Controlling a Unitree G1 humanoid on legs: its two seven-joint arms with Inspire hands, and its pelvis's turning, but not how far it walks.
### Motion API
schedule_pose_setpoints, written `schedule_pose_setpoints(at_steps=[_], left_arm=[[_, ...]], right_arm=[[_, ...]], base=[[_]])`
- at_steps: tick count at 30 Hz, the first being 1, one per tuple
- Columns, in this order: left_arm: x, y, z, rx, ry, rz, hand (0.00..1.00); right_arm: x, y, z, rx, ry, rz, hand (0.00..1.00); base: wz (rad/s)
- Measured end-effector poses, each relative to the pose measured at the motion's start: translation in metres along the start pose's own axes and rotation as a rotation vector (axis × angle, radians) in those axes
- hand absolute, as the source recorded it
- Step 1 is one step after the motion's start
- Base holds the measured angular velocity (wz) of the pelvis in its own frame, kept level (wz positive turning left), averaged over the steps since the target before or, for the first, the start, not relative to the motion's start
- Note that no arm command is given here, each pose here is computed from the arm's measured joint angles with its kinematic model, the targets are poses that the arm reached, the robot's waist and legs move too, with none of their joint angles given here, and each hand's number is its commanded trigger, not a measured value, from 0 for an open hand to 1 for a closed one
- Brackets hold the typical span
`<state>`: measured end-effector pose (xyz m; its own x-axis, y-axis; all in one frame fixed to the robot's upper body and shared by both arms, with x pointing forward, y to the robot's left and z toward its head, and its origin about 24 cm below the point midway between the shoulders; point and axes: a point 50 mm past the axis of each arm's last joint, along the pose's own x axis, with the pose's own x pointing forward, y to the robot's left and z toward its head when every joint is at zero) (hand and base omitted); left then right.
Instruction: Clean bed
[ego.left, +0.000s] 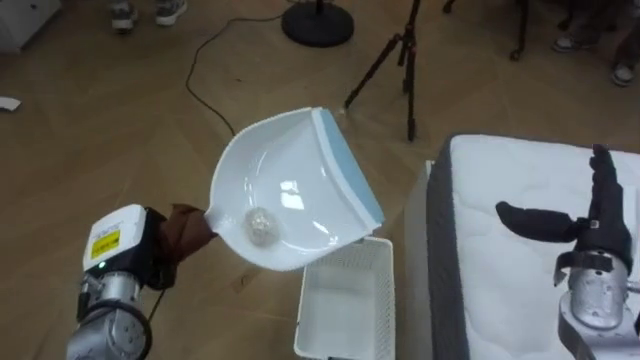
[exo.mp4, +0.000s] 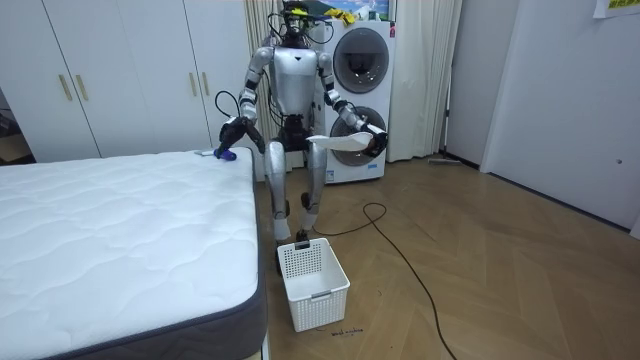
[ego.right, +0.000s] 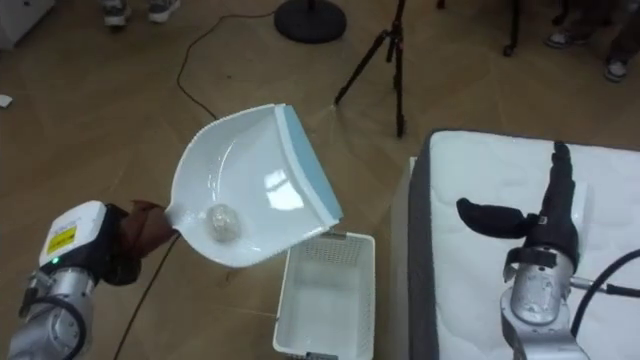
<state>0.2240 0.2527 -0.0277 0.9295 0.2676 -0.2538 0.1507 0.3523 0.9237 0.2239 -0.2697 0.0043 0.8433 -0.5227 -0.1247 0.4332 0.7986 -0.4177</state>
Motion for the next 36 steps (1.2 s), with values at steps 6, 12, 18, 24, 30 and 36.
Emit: schedule_pose_setpoints(at_steps=[6, 12, 18, 24, 30, 36], left_arm=[[0.009, 0.007, -0.009, 0.072, 0.014, -0.019, 1.0], [0.017, 0.002, -0.02, 0.133, 0.059, -0.066, 1.0], [0.038, 0.02, -0.024, 0.216, 0.065, -0.064, 1.0], [0.042, 0.027, -0.038, 0.318, 0.079, -0.097, 1.0], [0.051, 0.042, -0.041, 0.371, 0.079, -0.093, 1.0], [0.054, 0.056, -0.046, 0.432, 0.083, -0.073, 1.0]], right_arm=[[0.009, 0.019, 0.018, 0.036, -0.063, 0.134, 0.0], [0.014, 0.026, 0.01, -0.001, -0.049, 0.188, 0.0], [0.028, 0.034, 0.006, -0.048, -0.014, 0.201, 0.0], [0.027, 0.033, -0.001, -0.092, -0.015, 0.194, 0.0], [0.028, 0.029, -0.004, -0.146, -0.026, 0.18, 0.0], [0.029, 0.023, -0.005, -0.197, -0.054, 0.143, 0.0]], base=[[-0.03], [0.08], [0.0], [-0.04], [-0.06], [-0.06]])
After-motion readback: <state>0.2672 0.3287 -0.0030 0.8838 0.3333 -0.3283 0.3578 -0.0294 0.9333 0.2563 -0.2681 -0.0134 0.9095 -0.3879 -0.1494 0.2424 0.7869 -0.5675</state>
